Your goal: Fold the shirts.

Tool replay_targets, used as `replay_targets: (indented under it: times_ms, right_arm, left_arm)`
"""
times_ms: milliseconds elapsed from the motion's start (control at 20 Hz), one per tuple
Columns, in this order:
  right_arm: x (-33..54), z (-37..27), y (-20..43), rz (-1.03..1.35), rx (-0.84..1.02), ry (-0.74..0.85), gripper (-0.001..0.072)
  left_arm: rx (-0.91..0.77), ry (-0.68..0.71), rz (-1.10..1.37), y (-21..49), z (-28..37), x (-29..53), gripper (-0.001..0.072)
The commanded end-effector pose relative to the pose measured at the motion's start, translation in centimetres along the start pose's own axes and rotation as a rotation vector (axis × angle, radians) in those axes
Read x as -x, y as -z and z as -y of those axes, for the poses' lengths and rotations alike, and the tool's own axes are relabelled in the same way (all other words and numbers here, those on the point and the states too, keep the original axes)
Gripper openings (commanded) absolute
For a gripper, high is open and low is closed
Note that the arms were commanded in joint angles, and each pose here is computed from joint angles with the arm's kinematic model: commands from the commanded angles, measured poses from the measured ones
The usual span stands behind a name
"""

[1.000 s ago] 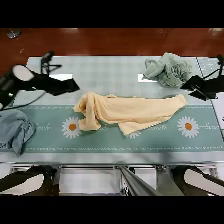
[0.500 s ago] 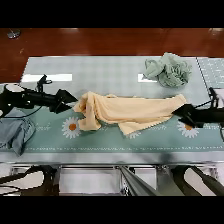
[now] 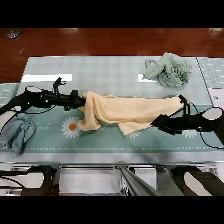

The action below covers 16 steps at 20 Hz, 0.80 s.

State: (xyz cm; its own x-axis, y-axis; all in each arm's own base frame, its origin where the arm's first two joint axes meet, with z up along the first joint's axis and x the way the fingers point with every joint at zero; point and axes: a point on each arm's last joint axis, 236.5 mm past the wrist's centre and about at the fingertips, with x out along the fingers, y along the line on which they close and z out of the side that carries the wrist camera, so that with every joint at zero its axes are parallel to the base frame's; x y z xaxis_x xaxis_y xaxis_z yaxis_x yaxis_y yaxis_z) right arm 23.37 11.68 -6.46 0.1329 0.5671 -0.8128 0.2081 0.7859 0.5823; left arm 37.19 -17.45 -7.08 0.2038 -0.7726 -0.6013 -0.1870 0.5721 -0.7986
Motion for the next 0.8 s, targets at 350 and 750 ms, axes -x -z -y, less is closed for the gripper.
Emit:
replay_targets:
  times_ms: [350, 750]
  right_arm:
    - [-6.4, -3.9, 3.4, -0.131, -0.023, -0.014, 0.0620]
    - [-10.2, -8.4, -0.4, -0.118, -0.017, -0.065, 0.0613]
  left_arm:
    - [-0.081, 0.027, 0.004, -1.0, 1.8, -0.1, 0.0030]
    - [-0.082, 0.027, 0.004, -1.0, 1.8, -0.1, 0.0030]
